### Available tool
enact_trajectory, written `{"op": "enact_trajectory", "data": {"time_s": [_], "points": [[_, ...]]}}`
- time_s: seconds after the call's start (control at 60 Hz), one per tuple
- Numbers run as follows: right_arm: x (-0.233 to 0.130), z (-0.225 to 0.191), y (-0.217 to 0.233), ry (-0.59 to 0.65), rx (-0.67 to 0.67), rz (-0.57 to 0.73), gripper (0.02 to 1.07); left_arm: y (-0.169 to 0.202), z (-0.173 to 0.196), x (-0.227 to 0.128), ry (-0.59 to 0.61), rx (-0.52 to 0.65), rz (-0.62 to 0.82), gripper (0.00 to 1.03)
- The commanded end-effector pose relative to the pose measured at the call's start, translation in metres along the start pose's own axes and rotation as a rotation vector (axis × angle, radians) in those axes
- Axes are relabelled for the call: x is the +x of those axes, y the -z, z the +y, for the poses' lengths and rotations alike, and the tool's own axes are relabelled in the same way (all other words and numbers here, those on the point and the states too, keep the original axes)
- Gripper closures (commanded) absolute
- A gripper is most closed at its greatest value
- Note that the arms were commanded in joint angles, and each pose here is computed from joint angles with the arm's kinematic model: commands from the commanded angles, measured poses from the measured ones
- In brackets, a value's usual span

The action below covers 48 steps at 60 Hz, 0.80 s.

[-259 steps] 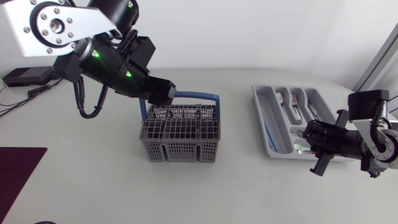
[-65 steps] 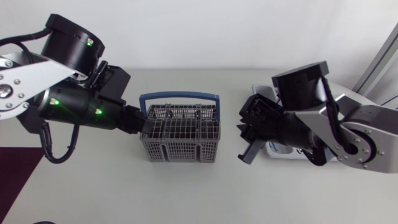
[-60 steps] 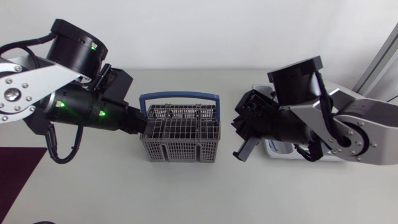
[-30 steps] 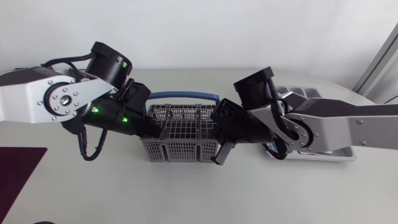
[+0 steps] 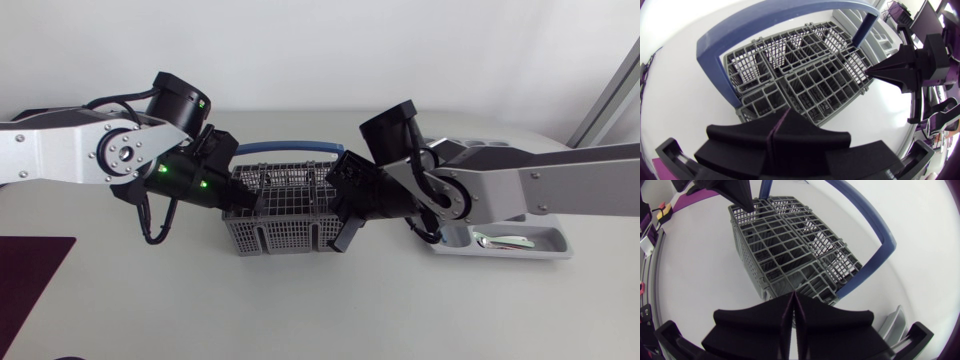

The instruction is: Unload the cutlery basket into the drawer organizer.

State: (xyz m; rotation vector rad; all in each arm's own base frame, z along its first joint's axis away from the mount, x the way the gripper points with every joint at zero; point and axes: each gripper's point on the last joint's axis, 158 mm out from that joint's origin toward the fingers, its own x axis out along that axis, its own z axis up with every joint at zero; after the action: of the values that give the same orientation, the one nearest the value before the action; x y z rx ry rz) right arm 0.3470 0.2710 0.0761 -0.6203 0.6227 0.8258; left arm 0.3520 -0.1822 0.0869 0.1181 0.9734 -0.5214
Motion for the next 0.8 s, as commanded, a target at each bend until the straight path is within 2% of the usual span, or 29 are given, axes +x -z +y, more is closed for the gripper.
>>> {"op": "enact_trajectory", "data": {"time_s": [0.0,0.45,0.7,0.783], "points": [[0.005,0.0,0.002,-0.003,0.027,0.016,1.02,-0.008,0.005,0.003,-0.006,0.016,-0.009,0.86],[-0.002,0.027,0.011,-0.033,0.018,0.062,1.02,-0.016,0.018,0.01,-0.022,0.006,-0.022,0.86],[-0.007,0.012,0.013,0.009,0.025,0.057,1.02,-0.015,0.005,0.0,-0.007,0.023,-0.039,0.86],[-0.019,0.008,0.002,0.029,0.023,0.014,1.02,-0.018,0.0,-0.009,-0.002,0.032,-0.056,0.86]]}}
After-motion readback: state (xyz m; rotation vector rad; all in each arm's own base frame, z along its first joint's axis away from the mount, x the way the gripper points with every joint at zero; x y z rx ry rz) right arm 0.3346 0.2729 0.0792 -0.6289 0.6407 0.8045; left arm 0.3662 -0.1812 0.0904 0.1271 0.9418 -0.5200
